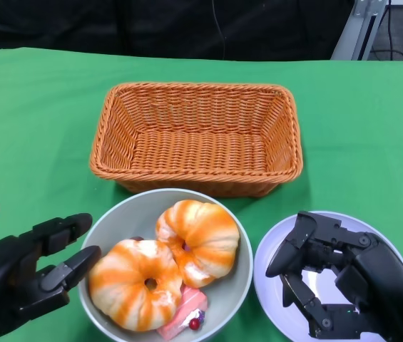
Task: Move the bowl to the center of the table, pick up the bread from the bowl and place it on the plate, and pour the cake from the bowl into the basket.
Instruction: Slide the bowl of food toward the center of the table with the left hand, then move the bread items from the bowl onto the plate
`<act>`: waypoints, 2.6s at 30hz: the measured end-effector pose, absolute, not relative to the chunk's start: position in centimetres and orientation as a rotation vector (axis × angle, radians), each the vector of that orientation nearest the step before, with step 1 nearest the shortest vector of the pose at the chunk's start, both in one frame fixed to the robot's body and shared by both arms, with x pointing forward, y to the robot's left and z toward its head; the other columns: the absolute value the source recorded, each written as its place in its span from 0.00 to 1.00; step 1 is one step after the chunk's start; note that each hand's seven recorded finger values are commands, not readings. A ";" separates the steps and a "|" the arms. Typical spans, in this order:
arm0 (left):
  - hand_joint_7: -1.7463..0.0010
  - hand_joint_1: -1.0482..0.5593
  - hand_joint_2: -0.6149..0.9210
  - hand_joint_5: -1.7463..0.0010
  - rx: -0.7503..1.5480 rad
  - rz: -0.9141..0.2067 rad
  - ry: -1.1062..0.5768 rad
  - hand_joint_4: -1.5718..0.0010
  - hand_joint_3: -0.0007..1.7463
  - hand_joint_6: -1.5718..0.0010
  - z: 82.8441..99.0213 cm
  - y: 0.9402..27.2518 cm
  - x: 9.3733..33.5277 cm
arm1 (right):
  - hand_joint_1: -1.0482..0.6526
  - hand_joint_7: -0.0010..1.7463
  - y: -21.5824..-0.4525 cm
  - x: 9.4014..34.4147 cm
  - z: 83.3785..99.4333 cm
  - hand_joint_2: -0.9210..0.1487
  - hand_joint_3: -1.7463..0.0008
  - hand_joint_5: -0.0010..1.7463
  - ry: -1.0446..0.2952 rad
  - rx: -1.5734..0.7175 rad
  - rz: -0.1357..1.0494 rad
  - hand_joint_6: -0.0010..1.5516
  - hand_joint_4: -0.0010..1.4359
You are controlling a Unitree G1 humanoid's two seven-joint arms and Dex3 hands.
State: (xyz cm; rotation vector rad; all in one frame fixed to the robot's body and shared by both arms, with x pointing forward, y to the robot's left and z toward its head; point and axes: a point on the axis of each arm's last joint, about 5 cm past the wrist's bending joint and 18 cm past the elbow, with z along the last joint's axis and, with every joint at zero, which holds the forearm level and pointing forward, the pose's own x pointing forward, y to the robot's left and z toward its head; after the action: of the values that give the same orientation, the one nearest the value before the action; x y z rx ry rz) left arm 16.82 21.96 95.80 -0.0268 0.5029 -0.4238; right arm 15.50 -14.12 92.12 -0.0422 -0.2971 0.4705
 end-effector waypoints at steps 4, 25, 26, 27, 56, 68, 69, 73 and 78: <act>1.00 0.23 1.00 0.99 -0.022 -0.435 0.500 0.97 0.29 1.00 95.9 21.8 16.8 | 0.53 0.77 -14.1 15.5 92.1 0.32 0.40 0.95 -0.297 -0.042 0.471 0.45 0.49; 0.97 0.27 1.00 0.95 0.124 -0.275 0.302 0.89 0.11 0.93 97.8 23.9 17.0 | 0.51 0.69 -14.2 15.5 92.1 0.24 0.55 0.89 -0.298 -0.038 0.471 0.47 0.50; 0.96 0.30 1.00 0.93 0.113 -0.267 0.260 0.85 0.10 0.88 97.7 23.9 17.0 | 0.51 0.66 -14.2 15.5 92.1 0.23 0.56 0.87 -0.299 -0.031 0.473 0.47 0.50; 0.94 0.34 1.00 0.92 0.095 -0.251 0.212 0.81 0.08 0.84 97.6 23.9 17.0 | 0.52 0.62 -14.3 15.5 92.1 0.23 0.57 0.85 -0.299 -0.022 0.477 0.47 0.49; 0.39 0.65 0.89 0.16 -0.052 -0.108 -0.204 0.54 0.39 0.48 89.7 21.6 19.8 | 0.23 0.00 -14.8 15.7 98.3 0.00 0.93 0.24 -0.516 -0.419 0.649 0.44 0.51; 0.38 0.62 0.86 0.18 -0.020 -0.075 -0.209 0.54 0.39 0.50 89.5 21.3 19.9 | 0.18 0.00 -11.6 16.0 101.1 0.00 0.95 0.22 -0.557 -0.685 0.676 0.39 0.45; 0.38 0.61 0.86 0.18 -0.024 -0.071 -0.207 0.54 0.38 0.50 89.4 21.3 19.9 | 0.17 0.00 -11.2 16.0 101.2 0.00 0.95 0.22 -0.569 -0.714 0.677 0.39 0.45; 0.38 0.60 0.87 0.17 -0.039 -0.065 -0.209 0.56 0.35 0.51 89.4 21.1 20.0 | 0.16 0.00 -9.9 16.1 101.5 0.00 0.94 0.22 -0.606 -0.794 0.695 0.37 0.45; 0.36 0.53 0.92 0.13 -0.032 -0.060 -0.215 0.57 0.24 0.52 89.0 21.2 20.1 | 0.13 0.00 -8.4 16.3 101.3 0.00 0.93 0.21 -0.608 -0.843 0.721 0.33 0.41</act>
State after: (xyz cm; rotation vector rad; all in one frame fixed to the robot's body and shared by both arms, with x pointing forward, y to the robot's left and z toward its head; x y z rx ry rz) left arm 20.09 21.16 89.04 -0.0324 -0.2147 -0.0598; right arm 16.29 -8.44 101.35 -0.8429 -0.6077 0.7206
